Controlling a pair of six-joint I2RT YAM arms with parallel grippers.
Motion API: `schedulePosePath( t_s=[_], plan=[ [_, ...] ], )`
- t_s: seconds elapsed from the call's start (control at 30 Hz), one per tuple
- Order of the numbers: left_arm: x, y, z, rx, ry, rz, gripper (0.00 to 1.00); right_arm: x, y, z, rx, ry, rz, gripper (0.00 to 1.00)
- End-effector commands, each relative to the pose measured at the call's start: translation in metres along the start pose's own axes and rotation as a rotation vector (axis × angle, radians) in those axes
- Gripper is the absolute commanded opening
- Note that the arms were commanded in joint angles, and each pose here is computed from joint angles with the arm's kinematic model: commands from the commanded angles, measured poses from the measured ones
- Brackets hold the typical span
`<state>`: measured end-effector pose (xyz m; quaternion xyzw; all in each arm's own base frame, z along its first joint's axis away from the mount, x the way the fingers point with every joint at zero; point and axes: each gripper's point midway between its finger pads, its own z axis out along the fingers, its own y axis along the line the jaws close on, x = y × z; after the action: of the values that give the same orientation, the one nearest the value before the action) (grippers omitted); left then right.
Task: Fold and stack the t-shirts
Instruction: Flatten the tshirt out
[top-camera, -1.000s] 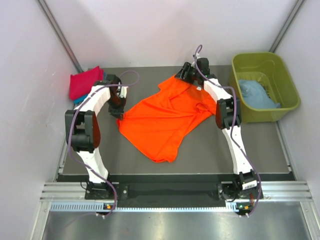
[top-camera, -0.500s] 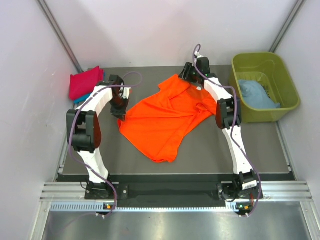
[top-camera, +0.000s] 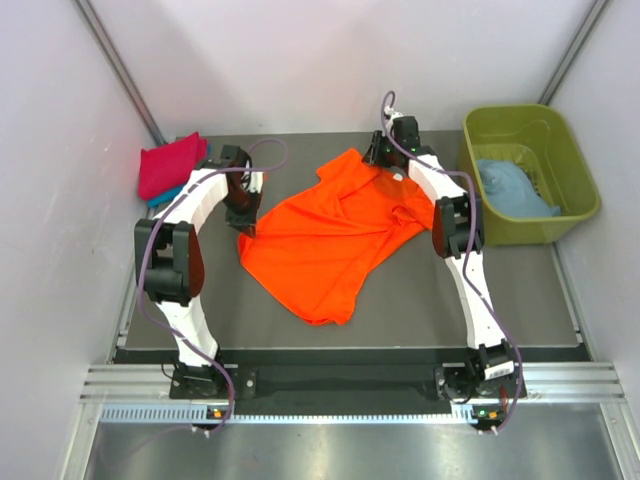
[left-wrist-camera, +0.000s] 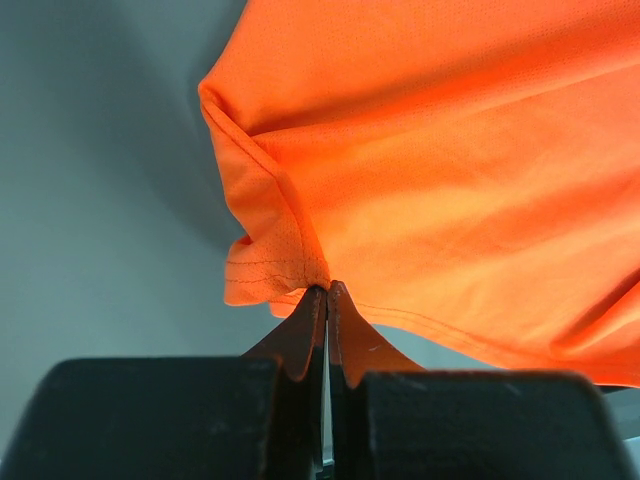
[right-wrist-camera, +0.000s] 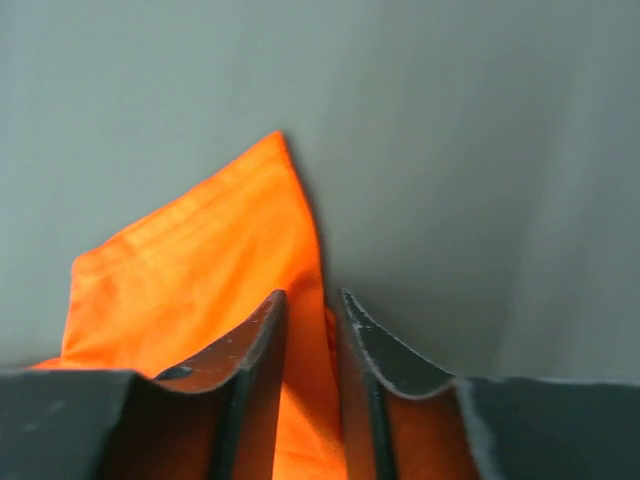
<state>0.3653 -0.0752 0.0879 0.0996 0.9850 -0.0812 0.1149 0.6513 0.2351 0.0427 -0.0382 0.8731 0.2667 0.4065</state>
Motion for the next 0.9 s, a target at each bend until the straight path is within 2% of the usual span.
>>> schedulePosePath(
  t_s=[0.0,0.03,0.17,0.2,0.37,0.53,0.57,0.7,0.8,0.87],
  plan=[
    [-0.015,-0.004,-0.006,0.012,-0.051,-0.002,0.00,0.023,0.030,-0.011,-0.054,0.104,0.006,0.26],
    [-0.016,-0.003,-0.007,0.009,-0.056,-0.001,0.00,0.026,0.037,-0.011,-0.073,0.115,0.003,0.24],
    [-0.013,0.000,-0.010,-0.007,-0.062,-0.002,0.00,0.026,0.045,-0.011,-0.083,0.110,-0.013,0.01],
    [-0.013,0.001,-0.011,-0.012,-0.065,0.000,0.00,0.022,0.046,-0.012,-0.082,0.099,-0.020,0.00],
    [-0.030,0.027,-0.024,-0.083,-0.128,-0.015,0.00,-0.033,0.056,-0.027,-0.077,-0.038,-0.087,0.00],
    [-0.080,0.074,-0.060,-0.175,-0.273,-0.046,0.00,-0.124,0.057,-0.082,-0.028,-0.242,-0.187,0.00],
    [-0.098,0.075,-0.075,-0.188,-0.333,-0.032,0.00,-0.140,0.060,-0.094,-0.019,-0.280,-0.210,0.00],
    [-0.127,0.073,-0.107,-0.197,-0.448,0.005,0.00,-0.201,0.066,-0.155,0.046,-0.423,-0.328,0.00],
    [-0.136,0.069,-0.126,-0.192,-0.502,0.012,0.00,-0.223,0.077,-0.192,0.073,-0.472,-0.377,0.00],
    [-0.138,0.066,-0.135,-0.186,-0.527,0.022,0.00,-0.222,0.083,-0.206,0.075,-0.461,-0.386,0.00]
  ],
)
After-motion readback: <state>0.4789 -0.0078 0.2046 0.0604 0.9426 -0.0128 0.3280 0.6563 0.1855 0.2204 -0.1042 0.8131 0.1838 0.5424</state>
